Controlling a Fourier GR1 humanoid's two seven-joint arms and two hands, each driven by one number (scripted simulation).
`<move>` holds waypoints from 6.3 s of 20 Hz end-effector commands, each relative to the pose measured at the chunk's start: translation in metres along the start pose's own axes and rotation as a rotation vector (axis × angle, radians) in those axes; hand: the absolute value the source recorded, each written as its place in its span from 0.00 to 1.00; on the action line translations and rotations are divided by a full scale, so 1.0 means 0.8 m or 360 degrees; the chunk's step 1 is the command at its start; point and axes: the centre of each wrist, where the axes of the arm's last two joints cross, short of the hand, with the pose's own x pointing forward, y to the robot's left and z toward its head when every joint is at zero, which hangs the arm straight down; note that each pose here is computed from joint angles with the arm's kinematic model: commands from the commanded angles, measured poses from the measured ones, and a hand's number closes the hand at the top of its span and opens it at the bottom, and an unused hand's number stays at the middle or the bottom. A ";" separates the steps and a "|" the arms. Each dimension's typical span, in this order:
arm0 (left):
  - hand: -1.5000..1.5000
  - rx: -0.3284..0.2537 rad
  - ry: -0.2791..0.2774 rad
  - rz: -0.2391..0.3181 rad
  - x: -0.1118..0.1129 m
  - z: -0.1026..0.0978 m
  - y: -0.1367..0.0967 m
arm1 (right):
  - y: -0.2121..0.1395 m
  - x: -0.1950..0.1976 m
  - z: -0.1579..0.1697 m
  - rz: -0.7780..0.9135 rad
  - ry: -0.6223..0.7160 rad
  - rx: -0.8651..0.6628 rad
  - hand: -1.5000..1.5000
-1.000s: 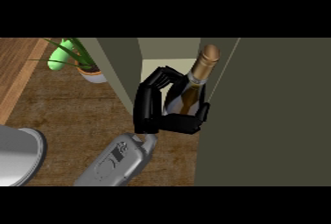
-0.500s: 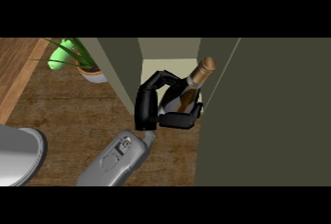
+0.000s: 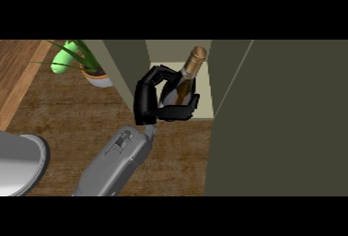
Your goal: Pick up the wine, place it into the cabinet and close the cabinet
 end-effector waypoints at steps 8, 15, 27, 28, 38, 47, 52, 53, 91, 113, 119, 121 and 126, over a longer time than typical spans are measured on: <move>1.00 -0.0021 0.0107 0.0007 -0.009 -0.027 -0.005 | -0.015 0.012 0.010 -0.0070 -0.0070 0.0047 0.00; 1.00 0.0014 0.0147 -0.0041 -0.019 -0.051 0.001 | 0.003 0.019 0.022 -0.0122 -0.0068 0.0065 0.00; 1.00 0.0082 -0.0014 -0.0190 -0.035 -0.086 0.013 | 0.008 0.004 0.018 -0.0103 -0.0046 0.0078 0.00; 1.00 0.0116 -0.0018 -0.0207 -0.024 -0.092 0.006 | -0.006 -0.001 0.012 -0.0090 -0.0078 0.0042 0.00; 1.00 0.0183 0.0050 -0.0108 -0.025 -0.113 0.014 | 0.011 -0.003 0.012 -0.0122 -0.0061 0.0075 0.00; 1.00 0.0286 0.0152 0.0056 -0.040 -0.107 0.035 | 0.000 0.005 0.028 -0.0106 -0.0095 0.0134 0.00; 1.00 0.0285 0.0130 0.0038 -0.036 -0.113 0.033 | 0.004 -0.008 0.011 -0.0133 -0.0077 0.0119 0.00; 1.00 0.0275 0.0137 0.0034 -0.045 -0.106 0.043 | 0.009 0.004 0.020 -0.0116 -0.0085 0.0102 0.00; 0.00 0.0239 0.0098 -0.0177 -0.094 -0.058 0.098 | 0.011 0.004 0.004 -0.0114 -0.0095 0.0141 0.00; 0.00 0.0159 0.0087 0.0096 -0.091 -0.053 0.061 | 0.020 -0.003 -0.005 -0.0148 -0.0062 0.0176 0.00; 0.00 0.0153 0.0113 0.0122 -0.091 -0.049 0.058 | 0.016 -0.002 -0.003 -0.0136 -0.0053 0.0155 0.00; 0.00 0.0170 0.0132 0.0130 -0.096 -0.037 0.059 | 0.015 -0.005 -0.010 -0.0146 -0.0074 0.0148 0.00; 0.00 0.0088 0.0138 0.0146 -0.080 -0.029 0.030 | 0.029 0.014 -0.004 -0.0129 -0.0077 0.0104 0.00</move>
